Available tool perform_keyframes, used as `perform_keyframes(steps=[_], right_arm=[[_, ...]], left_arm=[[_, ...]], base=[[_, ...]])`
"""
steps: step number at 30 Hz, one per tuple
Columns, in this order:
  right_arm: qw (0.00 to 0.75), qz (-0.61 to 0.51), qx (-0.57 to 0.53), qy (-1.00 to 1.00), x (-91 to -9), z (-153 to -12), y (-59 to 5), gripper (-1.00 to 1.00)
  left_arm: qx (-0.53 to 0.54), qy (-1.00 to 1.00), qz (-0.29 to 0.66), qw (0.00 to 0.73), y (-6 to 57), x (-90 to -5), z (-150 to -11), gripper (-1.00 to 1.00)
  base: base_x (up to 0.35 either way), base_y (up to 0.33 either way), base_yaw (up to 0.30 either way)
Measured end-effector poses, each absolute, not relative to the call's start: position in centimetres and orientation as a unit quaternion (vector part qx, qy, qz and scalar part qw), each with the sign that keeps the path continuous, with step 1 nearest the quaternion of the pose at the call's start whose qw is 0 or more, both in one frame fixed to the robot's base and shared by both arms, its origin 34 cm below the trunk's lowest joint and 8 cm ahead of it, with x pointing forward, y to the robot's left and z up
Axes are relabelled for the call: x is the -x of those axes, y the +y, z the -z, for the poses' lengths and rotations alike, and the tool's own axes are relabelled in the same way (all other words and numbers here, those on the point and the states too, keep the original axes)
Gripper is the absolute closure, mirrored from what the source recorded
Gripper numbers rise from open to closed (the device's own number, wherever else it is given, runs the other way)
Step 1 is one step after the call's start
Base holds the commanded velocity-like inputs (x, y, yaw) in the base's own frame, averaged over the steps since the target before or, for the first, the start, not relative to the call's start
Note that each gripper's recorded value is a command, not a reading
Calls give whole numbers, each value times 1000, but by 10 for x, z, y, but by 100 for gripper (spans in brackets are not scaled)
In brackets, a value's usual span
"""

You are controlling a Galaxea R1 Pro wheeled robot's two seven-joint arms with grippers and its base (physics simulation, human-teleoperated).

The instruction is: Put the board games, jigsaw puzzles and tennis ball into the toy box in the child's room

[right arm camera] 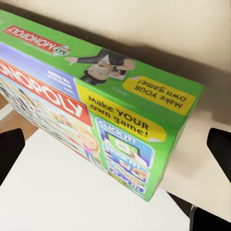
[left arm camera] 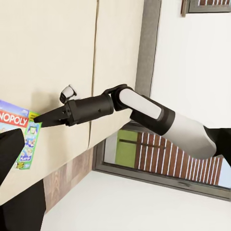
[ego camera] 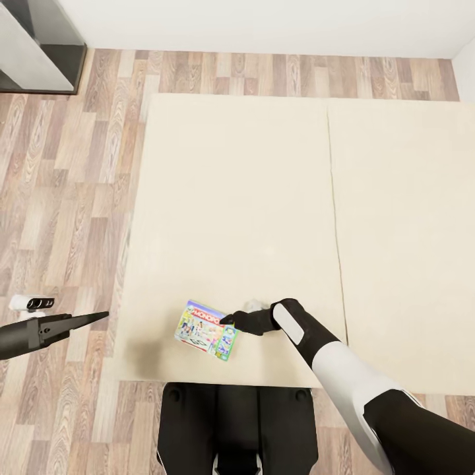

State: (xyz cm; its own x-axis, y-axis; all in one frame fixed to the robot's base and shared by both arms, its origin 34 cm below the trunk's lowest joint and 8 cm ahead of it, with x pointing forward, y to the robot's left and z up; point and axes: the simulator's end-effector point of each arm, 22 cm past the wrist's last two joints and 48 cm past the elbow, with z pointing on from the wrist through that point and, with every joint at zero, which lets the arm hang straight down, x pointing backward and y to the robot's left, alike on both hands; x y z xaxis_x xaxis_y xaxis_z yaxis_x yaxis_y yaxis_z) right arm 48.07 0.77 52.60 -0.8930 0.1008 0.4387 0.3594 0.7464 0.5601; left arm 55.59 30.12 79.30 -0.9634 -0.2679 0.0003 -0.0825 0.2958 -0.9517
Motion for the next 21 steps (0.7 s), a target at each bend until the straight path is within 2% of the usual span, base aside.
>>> perform_keyframes(steps=[21], right_arm=[[194,333,125,-914,-481,-526,8,-100]], left_arm=[[109,801,583,80,301,-556,-793,-100]], base=[[0,57,2]])
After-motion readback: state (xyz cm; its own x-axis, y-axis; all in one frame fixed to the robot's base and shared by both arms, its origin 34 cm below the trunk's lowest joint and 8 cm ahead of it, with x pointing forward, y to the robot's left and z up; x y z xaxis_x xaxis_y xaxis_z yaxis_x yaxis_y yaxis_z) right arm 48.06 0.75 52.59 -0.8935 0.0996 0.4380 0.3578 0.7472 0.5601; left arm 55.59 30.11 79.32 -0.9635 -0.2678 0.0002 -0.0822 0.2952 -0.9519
